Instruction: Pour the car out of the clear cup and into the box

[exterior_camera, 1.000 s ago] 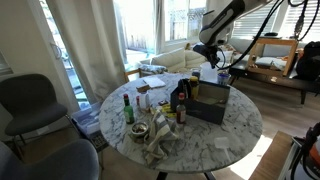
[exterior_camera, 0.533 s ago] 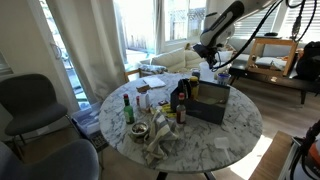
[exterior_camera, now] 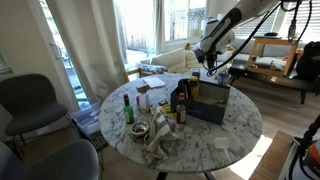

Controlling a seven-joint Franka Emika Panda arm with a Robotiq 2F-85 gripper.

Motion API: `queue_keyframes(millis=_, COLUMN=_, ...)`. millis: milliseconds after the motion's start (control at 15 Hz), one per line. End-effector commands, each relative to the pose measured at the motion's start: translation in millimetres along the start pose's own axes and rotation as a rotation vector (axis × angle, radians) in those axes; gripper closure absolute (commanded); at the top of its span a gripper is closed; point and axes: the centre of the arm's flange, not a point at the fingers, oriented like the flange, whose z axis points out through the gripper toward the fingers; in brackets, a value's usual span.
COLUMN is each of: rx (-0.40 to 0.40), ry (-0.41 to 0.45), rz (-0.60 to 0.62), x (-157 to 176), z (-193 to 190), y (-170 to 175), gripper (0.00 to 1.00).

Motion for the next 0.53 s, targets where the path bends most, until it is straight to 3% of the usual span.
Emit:
queue_keyframes(millis=0, rx=0.017, ry=-0.031, rz=0.04, x=0.6, z=12.4, y=6.3, gripper=0.99)
queue_keyframes(millis=400, rx=-0.008, ry=-0.06, rz=0.033, x=-6.5, z=25.5, y=12.9, gripper=0.99)
queue_keyframes(millis=467, rx=-0.01, ry=-0.042, rz=0.029, x=-6.8, z=25.8, y=12.6, gripper=0.75)
